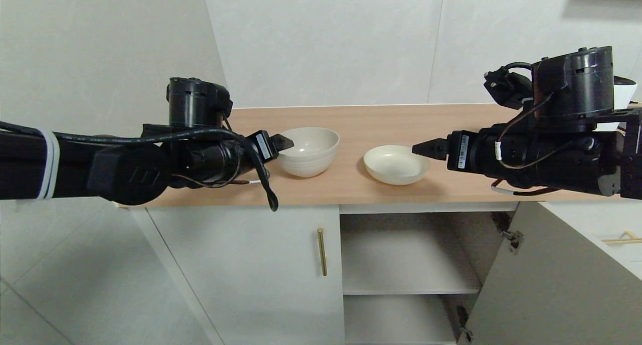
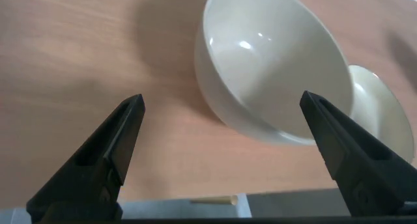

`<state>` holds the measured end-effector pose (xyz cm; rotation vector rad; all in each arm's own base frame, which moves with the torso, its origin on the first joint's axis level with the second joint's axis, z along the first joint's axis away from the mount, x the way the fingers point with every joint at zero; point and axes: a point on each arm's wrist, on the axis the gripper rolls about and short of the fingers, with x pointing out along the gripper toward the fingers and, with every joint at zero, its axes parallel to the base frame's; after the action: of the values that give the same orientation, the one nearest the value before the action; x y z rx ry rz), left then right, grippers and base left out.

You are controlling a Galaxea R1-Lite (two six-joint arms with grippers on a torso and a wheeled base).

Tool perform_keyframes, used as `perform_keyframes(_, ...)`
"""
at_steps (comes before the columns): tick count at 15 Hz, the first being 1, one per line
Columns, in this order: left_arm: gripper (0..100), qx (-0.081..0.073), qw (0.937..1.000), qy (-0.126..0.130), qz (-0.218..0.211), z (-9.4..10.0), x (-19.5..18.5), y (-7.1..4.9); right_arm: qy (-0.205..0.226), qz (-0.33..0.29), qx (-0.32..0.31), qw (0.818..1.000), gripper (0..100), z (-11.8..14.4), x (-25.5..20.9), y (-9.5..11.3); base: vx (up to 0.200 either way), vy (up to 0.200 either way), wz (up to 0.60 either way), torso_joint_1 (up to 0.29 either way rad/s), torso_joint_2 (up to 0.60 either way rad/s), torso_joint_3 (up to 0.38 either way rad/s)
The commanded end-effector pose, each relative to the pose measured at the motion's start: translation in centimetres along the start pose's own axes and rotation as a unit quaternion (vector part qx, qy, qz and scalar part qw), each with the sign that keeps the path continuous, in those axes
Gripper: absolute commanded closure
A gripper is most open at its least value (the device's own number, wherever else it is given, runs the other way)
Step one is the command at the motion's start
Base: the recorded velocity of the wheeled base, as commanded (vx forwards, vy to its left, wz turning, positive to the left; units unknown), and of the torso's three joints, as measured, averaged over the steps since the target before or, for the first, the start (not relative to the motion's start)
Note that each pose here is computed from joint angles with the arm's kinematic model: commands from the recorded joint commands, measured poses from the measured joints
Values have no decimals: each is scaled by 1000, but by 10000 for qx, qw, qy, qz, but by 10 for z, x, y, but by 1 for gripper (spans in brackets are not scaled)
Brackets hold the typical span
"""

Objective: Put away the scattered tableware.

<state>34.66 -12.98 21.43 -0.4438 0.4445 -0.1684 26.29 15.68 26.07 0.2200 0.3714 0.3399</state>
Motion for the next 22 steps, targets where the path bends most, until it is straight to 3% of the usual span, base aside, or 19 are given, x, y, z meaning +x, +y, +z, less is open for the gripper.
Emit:
perform_keyframes(1, 0, 18, 10000, 77, 12, -5, 6, 0, -1, 7, -1, 10000, 0, 0, 0, 0, 0, 0, 0, 0, 0, 0)
perform_keyframes(5, 0, 46, 9999, 150, -9, -10, 10, -3, 7, 4, -2, 10000, 0, 0, 0, 0, 0, 0, 0, 0, 0, 0)
perform_keyframes(6, 100, 50, 9998, 167, -8, -12, 12, -3, 7, 4, -2, 10000, 0, 0, 0, 0, 0, 0, 0, 0, 0, 0)
perform_keyframes(15, 100, -71, 9999, -8, -131, -2, -4, -9, 46, -67, 19, 10000, 0, -2, 8, 1, 0, 0, 0, 0, 0, 0)
perform_keyframes(20, 100, -53, 9996, -47, -288, 1, -28, -10, -8, -1040, -5, 9946, 0, -12, 55, 0, 0, 0, 0, 0, 0, 0)
perform_keyframes(22, 100, -51, 9979, 70, -638, 2, -45, -11, 42, -1159, 53, 9932, 0, -17, 71, 0, 0, 0, 0, 0, 0, 0)
